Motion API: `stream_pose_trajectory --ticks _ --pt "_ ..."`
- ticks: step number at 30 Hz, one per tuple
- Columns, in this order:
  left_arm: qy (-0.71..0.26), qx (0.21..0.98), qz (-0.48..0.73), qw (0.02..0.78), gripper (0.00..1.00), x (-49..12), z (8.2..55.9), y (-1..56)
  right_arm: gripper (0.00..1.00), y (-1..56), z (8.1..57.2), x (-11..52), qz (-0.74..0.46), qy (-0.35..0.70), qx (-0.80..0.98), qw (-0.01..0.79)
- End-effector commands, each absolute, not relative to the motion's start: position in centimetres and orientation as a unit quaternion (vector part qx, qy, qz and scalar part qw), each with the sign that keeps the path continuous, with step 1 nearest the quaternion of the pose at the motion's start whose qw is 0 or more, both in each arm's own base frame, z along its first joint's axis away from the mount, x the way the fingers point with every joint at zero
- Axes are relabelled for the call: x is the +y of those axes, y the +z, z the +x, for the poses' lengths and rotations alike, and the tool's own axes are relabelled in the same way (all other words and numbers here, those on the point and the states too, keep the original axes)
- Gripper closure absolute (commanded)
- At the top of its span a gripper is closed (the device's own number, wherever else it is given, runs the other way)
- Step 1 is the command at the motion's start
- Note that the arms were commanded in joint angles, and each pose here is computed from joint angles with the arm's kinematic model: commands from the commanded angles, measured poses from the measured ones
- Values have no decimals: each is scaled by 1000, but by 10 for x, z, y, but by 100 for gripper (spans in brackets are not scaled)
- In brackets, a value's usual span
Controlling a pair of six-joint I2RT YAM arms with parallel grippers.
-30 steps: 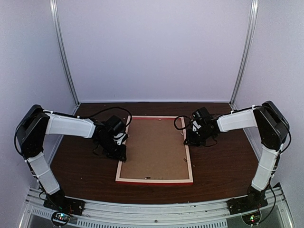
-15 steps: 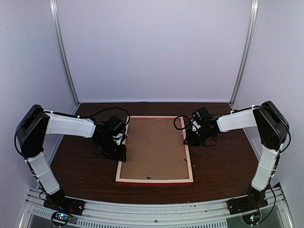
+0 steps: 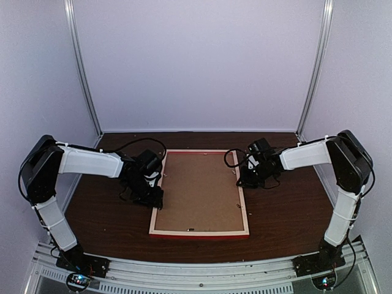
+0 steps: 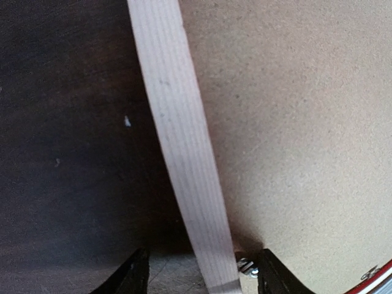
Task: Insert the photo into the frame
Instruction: Press the fastener onto the backboard.
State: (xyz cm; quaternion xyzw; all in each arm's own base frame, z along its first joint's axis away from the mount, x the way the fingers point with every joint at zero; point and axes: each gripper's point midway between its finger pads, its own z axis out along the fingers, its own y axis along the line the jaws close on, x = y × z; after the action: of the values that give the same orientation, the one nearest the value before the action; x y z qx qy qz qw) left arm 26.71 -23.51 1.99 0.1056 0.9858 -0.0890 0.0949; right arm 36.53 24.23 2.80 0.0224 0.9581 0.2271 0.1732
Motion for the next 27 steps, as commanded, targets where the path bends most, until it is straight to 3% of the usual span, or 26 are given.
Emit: stream_pose_trajectory --ticks 1,8,14,27 --pt "-31 991 88 95 40 -212 269 2 100 -19 342 231 31 203 972 111" --pt "-37 992 77 95 42 -217 273 -5 100 -21 340 232 30 204 973 108" --pt "-27 993 73 91 36 -212 271 -10 100 -22 339 231 30 205 972 106" --pt "-20 995 71 70 57 -193 245 -9 100 -23 338 231 30 204 973 107"
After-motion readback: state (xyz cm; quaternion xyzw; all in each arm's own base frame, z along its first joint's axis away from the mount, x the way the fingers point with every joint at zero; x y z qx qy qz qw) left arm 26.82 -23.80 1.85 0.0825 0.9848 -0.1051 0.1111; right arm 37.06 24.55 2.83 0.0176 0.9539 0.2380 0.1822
